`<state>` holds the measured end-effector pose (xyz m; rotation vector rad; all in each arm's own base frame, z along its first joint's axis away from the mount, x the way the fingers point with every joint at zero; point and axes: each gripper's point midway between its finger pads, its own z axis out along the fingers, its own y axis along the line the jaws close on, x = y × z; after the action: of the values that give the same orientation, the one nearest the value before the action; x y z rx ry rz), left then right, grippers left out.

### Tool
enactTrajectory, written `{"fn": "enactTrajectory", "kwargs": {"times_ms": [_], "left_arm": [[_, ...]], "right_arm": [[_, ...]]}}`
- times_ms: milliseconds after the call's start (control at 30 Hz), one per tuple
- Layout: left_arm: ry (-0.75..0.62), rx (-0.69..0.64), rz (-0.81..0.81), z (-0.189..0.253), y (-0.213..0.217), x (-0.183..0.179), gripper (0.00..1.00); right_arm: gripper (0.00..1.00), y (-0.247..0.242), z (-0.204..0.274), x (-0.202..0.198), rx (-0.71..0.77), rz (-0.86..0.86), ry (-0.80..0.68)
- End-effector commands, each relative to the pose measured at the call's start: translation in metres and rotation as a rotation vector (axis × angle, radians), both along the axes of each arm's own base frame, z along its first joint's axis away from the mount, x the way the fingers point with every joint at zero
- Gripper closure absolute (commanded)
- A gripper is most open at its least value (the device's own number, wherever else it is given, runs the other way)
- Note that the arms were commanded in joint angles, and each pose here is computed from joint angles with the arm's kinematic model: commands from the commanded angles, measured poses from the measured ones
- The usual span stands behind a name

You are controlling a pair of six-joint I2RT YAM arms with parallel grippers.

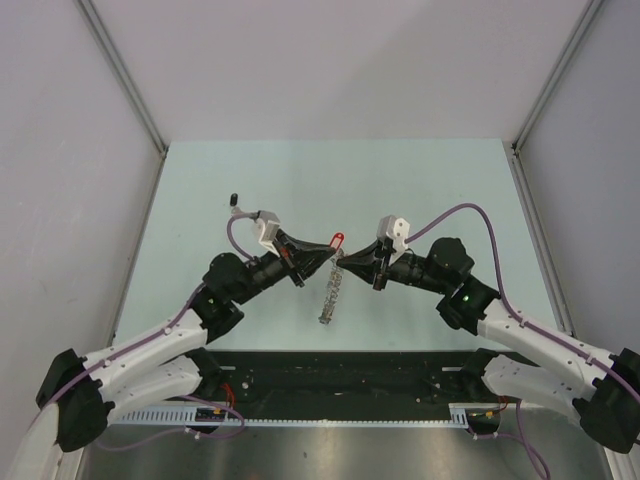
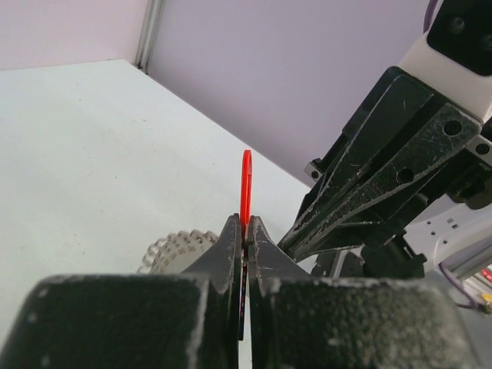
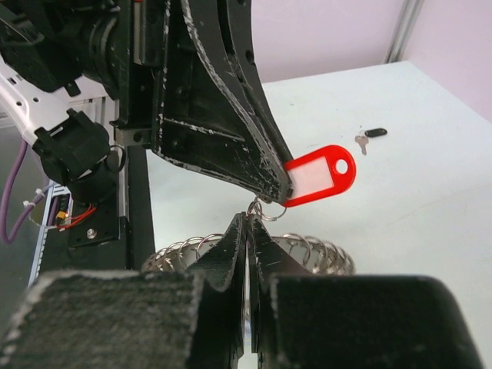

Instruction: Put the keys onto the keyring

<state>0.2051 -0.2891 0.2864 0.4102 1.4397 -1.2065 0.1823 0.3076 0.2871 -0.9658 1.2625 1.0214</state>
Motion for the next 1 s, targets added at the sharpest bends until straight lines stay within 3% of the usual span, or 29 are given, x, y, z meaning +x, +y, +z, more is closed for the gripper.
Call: {"fn": "enactTrajectory", "kwargs": {"times_ms": [0,200,533,967], "left_arm": [[-0.107,0.017,0.016,0.031,0.002,0.001,1.0],[-0.179,0.064,-0.056,0.037,-0.008,-0.007,1.0],[-0.248,0.145,-0.145,0.036,-0.016,-0.017,1.0],[-0.263,0.179,-0.194,0.032,-0.02,-0.022,1.0]], "right_arm": [[1.0,-0.002,0.021,-0.007,0.039,0.001,-0.039],[1.0,-0.003,0.007,-0.001,-0.003,-0.028,0.006],[0.68,-0.005,0.002,0.003,-0.066,-0.052,0.043],[0.56,-0.006,-0.004,0.013,-0.175,-0.026,0.042]]}}
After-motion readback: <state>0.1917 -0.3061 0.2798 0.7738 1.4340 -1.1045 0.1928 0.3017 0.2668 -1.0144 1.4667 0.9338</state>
